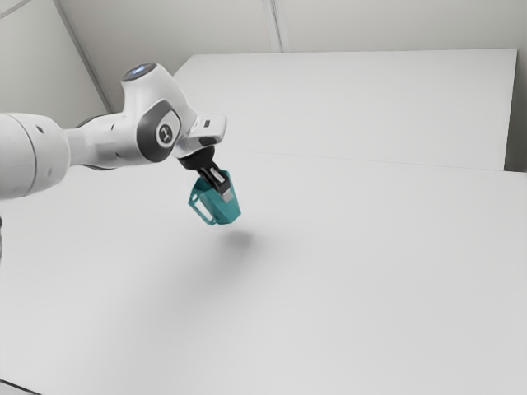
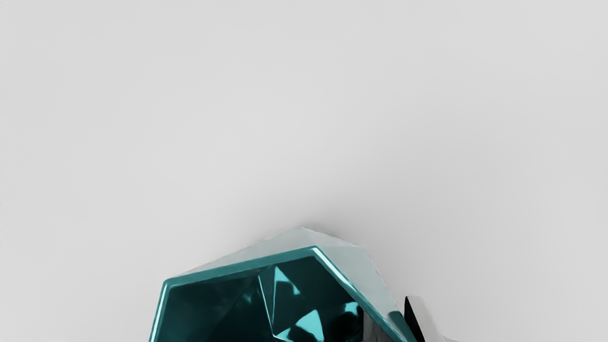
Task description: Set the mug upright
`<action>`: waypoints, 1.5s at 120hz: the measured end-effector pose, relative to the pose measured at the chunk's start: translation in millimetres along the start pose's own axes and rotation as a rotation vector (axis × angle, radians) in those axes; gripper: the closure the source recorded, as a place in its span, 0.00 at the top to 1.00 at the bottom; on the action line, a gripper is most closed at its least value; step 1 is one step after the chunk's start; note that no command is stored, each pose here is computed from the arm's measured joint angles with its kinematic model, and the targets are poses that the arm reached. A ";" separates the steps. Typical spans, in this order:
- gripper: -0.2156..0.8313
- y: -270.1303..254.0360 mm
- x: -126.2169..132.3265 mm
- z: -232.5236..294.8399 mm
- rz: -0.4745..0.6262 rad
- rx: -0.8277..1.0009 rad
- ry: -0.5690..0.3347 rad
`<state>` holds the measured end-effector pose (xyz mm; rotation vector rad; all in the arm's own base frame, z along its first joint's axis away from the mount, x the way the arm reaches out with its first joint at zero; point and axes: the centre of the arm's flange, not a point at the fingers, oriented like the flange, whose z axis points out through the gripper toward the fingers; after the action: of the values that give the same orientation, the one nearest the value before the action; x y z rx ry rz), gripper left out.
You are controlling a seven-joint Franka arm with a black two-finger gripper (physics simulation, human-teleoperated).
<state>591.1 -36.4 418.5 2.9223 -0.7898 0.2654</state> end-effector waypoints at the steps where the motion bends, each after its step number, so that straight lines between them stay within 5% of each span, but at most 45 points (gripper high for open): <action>1: 0.05 -0.7 -0.2 0.6 -0.003 0.001 -0.001; 140: 0.07 -26.0 -3.1 60.3 -0.185 0.024 -0.065; 180: 0.49 -25.9 -1.0 49.1 -0.186 0.022 -0.040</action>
<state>610.4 -20.8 368.8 3.0037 -0.5174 0.2018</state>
